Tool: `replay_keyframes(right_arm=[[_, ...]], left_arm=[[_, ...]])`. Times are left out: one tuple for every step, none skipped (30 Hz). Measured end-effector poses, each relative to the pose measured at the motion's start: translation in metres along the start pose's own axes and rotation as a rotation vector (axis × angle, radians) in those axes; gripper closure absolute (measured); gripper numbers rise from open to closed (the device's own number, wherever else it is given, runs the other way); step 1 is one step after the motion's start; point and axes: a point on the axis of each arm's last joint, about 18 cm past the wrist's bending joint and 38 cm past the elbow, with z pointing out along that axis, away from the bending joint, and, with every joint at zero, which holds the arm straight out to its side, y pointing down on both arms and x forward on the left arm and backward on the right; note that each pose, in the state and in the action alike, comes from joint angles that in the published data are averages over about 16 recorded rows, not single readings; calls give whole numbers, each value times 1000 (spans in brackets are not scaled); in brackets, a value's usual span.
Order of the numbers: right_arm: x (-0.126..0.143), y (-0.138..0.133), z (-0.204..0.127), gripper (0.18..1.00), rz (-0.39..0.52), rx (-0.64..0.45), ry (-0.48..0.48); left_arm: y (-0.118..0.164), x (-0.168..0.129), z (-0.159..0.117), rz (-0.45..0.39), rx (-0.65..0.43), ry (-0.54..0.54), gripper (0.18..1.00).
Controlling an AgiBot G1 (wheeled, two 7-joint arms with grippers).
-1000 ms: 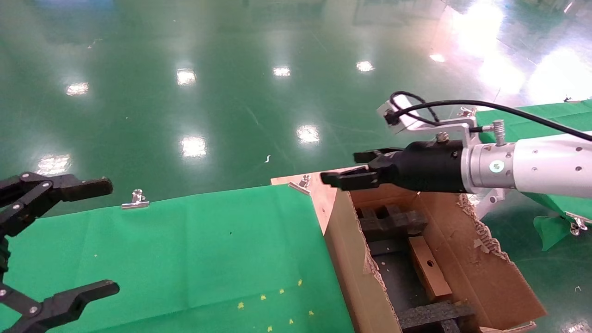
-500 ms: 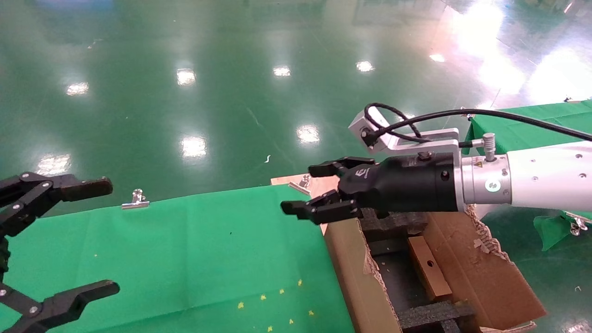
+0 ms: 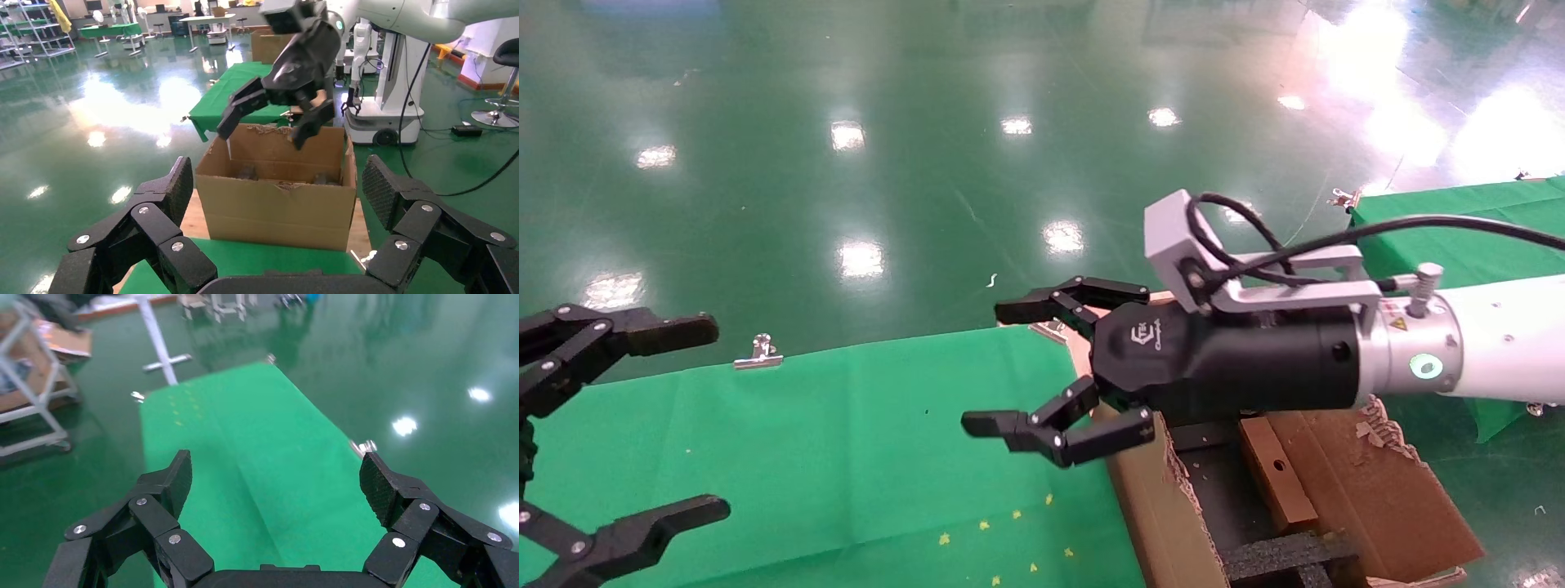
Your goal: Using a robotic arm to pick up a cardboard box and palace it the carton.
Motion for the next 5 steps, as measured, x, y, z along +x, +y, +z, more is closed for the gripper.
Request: replay_keyframes(right_arm=[[-1,-1,0,178,-8,8,-7],[-3,-1,-1,178,-16,16,-14],[-4,-2,-1,178,-25,24,-21],[-6,-2,-1,178,-33,32,-28],[-7,-3,-2,178,-42,40,-35]], left_arm=[[0,0,0,0,0,0,183],[0,0,0,0,0,0,183],[0,0,0,0,0,0,183],[0,0,0,0,0,0,183],[0,0,0,0,0,0,183]])
